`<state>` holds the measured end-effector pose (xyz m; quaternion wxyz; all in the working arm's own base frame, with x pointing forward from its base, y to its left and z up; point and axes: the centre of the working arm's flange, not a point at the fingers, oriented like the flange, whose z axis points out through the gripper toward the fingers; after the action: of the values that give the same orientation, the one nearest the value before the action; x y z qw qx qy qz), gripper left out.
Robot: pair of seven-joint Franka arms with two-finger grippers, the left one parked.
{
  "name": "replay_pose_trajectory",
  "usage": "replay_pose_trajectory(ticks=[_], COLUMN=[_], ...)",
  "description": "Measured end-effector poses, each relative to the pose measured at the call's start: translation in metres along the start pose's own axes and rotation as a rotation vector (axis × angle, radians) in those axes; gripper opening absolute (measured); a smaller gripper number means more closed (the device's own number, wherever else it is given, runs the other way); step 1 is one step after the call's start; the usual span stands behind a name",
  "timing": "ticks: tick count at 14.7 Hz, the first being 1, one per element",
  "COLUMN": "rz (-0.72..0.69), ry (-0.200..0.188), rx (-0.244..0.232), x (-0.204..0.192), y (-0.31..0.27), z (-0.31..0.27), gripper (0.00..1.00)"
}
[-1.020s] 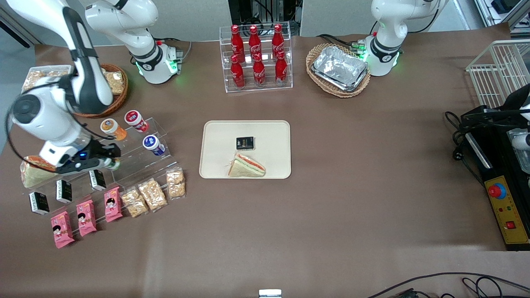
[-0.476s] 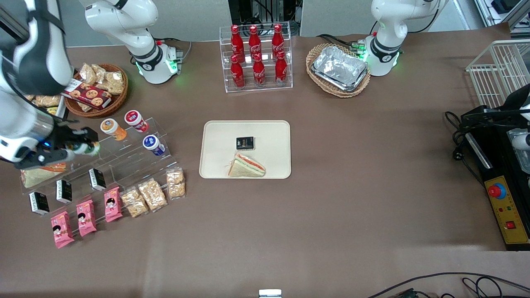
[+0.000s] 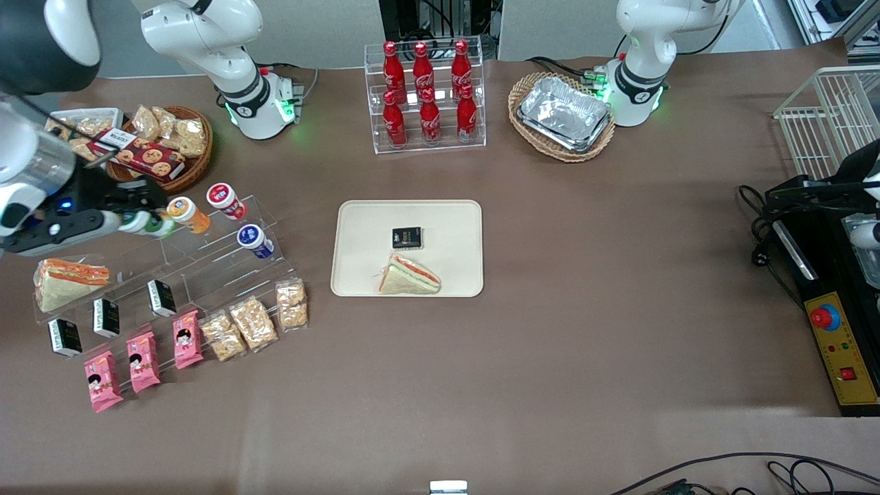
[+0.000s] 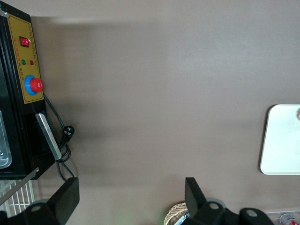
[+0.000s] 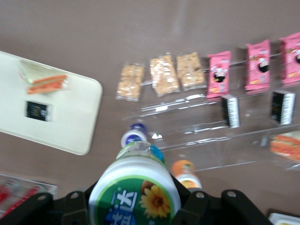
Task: Place green gum on tray
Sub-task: 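Close the right gripper on the green gum bottle and lift it, then carry the green gum bottle with the right gripper over the cream tray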
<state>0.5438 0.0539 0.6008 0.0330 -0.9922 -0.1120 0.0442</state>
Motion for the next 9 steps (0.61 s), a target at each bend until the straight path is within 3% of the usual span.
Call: replay_pose_trajectory(ticks=[3, 5, 9], rz=[0.134, 0.221, 0.336], ry=[-0.018, -0.034, -0.016], rx=[0.045, 0.045, 0.047], x=[0.006, 0.005, 0.006], y=[-0.069, -0.128, -0.223], z=[0.006, 0.013, 0.035], gripper=[0.47, 0.47, 0.47])
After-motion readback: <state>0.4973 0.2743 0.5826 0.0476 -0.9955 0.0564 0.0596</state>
